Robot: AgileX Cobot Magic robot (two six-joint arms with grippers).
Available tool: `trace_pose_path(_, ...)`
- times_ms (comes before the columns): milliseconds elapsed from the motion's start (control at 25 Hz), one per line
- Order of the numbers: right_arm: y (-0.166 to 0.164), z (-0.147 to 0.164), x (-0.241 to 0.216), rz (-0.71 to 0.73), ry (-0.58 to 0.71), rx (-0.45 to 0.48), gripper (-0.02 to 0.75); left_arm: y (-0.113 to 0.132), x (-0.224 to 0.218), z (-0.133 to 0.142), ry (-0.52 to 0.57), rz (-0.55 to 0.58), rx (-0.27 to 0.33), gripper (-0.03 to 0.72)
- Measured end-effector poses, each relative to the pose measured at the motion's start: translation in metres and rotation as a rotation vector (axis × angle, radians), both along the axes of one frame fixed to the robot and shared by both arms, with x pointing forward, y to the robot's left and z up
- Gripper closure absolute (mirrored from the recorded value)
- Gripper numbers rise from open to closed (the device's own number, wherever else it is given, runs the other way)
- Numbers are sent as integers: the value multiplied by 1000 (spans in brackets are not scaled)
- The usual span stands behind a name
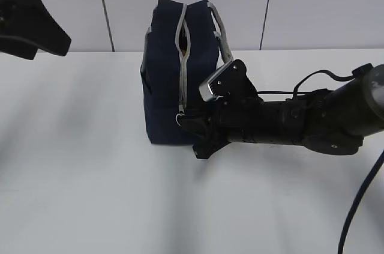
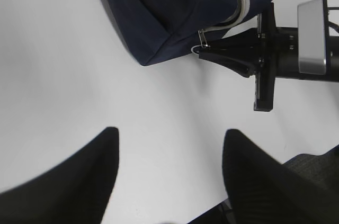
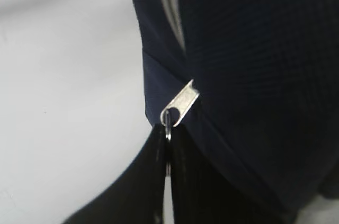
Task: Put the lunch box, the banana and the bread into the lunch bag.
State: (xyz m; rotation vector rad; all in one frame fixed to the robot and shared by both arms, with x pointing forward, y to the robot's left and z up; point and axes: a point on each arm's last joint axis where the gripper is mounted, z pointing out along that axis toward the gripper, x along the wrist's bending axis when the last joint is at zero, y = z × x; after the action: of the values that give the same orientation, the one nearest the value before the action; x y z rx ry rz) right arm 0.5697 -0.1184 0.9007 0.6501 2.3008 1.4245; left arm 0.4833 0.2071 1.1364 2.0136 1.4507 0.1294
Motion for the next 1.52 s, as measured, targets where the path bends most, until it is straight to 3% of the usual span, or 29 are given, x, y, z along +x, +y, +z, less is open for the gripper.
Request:
trace_pose_path(240,-1,-1,3,-4,8,-51,754,0,0,0,1,0,-3,255)
trace_pose_path(1520,4,2,1,70,14,-39,754,-1,0,0,2,0,-12,255)
